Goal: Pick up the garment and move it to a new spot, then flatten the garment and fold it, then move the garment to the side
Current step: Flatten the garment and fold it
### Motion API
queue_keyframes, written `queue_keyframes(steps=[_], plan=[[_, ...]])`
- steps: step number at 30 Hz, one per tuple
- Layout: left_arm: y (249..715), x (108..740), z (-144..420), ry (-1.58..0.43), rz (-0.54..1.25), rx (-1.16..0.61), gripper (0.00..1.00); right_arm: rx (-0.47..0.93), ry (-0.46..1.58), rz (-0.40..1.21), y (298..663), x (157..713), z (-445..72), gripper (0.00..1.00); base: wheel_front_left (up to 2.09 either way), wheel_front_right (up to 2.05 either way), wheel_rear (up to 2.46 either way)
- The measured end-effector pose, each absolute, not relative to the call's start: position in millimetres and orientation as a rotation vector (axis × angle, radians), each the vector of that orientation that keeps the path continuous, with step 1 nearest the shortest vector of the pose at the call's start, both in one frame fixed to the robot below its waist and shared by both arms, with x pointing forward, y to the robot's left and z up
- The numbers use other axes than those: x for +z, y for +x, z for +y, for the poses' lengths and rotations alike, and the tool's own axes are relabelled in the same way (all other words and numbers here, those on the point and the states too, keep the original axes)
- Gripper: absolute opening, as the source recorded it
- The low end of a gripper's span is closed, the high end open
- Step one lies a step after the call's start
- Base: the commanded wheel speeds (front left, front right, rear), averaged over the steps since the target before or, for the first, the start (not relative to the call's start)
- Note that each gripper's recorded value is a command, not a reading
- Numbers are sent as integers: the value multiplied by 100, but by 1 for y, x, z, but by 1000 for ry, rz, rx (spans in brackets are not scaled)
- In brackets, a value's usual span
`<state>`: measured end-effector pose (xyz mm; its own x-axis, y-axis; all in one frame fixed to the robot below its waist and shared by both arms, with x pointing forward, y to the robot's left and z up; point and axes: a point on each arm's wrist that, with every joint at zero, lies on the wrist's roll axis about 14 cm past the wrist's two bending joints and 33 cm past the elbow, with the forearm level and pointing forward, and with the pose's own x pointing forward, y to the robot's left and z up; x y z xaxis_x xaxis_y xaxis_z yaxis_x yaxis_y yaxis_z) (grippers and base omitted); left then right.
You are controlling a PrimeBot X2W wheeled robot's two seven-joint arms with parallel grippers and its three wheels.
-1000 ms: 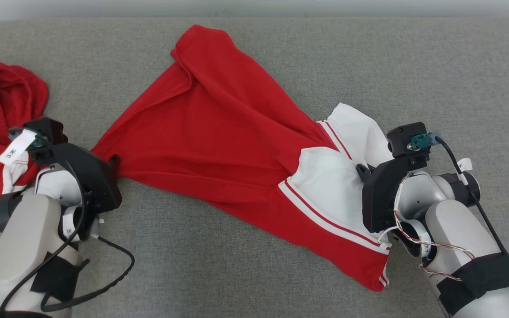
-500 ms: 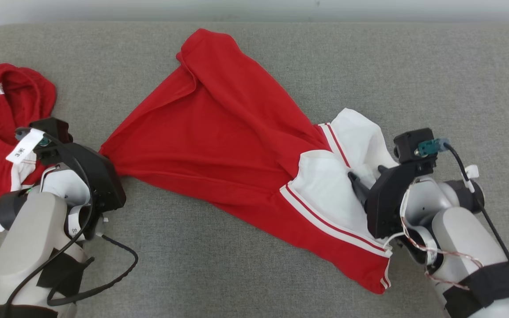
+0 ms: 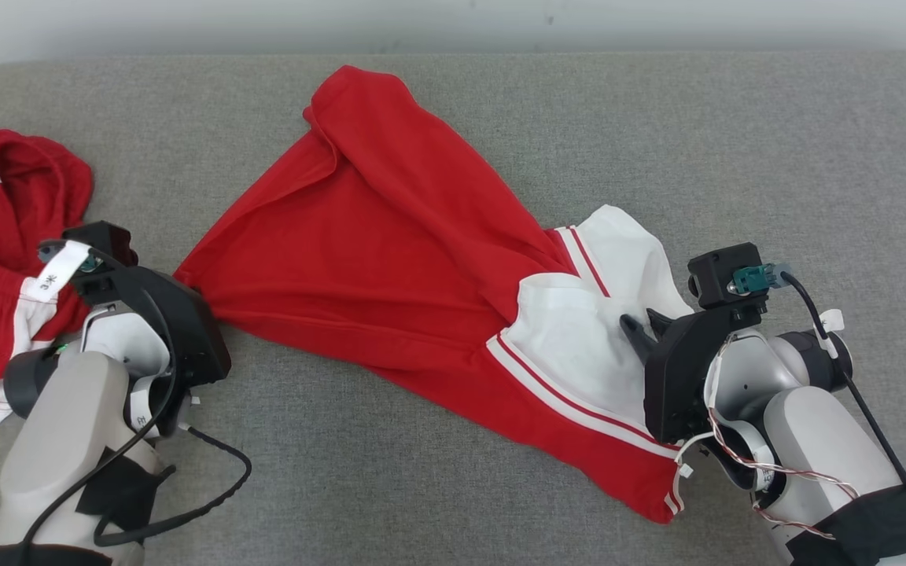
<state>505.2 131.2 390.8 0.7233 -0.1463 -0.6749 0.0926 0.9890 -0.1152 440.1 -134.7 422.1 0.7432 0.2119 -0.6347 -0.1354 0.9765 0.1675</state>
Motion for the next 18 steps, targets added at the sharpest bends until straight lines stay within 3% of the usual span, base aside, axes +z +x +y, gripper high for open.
queue_keyframes(steps=[2, 3, 4, 5, 12, 18], plan=[[504, 390, 130, -75, 753, -136, 0, 190, 111, 702, 441, 424, -135, 15, 0, 0, 0], [504, 391, 128, -75, 751, -140, 0, 190, 110, 699, 441, 425, -135, 15, 0, 0, 0], [504, 391, 127, -75, 748, -145, 0, 189, 110, 698, 441, 426, -135, 4, 0, 0, 0], [504, 391, 127, -75, 748, -146, 0, 189, 110, 697, 441, 426, -135, 0, 0, 0, 0], [505, 395, 128, -84, 721, -137, 0, 148, 96, 647, 447, 437, -145, 0, 0, 0, 0], [526, 437, 122, -175, 554, -128, 0, 45, 82, 418, 474, 492, -176, 0, 0, 0, 0]])
